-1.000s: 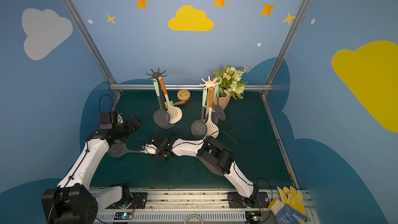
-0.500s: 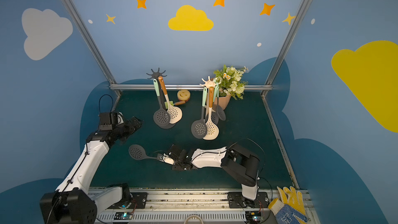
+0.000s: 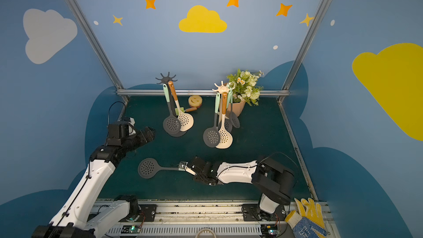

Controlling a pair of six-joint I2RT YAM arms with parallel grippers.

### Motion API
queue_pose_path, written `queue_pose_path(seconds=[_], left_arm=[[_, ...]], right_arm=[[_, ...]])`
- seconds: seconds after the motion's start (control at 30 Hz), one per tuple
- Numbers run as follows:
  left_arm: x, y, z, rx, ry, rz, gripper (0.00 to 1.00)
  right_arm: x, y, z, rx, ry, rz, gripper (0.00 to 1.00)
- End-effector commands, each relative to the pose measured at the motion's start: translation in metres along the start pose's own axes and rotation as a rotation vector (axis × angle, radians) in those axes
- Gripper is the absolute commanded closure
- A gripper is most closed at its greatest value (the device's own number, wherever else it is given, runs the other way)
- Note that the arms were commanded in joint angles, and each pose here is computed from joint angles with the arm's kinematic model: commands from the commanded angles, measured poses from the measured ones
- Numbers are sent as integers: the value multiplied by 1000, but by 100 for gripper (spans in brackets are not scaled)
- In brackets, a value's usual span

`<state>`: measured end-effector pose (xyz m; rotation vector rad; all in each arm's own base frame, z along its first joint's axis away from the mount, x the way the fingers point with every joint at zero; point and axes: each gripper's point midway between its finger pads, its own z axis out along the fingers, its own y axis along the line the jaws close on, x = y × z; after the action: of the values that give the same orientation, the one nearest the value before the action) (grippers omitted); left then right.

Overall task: Hang the skimmer on the kitchen utensil rack
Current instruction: Pick up the skimmer from the center of the board.

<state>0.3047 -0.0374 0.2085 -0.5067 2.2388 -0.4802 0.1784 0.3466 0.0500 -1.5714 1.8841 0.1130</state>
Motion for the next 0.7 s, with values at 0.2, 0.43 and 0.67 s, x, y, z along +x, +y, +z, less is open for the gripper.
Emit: queue_pose_path(seconds=[0.2,0.43,0.67], left_arm=[[35,-31,-20,172,75,240,0],[75,-69,-29,328,182,549,2],[127,-80,-45,437,297,920,10]], right_arm=[[-19,-19,-68,2,-252,359,58],[-4,-27,-104,-7,-354,536,53],[15,-52,-133,47,-447,665,50]])
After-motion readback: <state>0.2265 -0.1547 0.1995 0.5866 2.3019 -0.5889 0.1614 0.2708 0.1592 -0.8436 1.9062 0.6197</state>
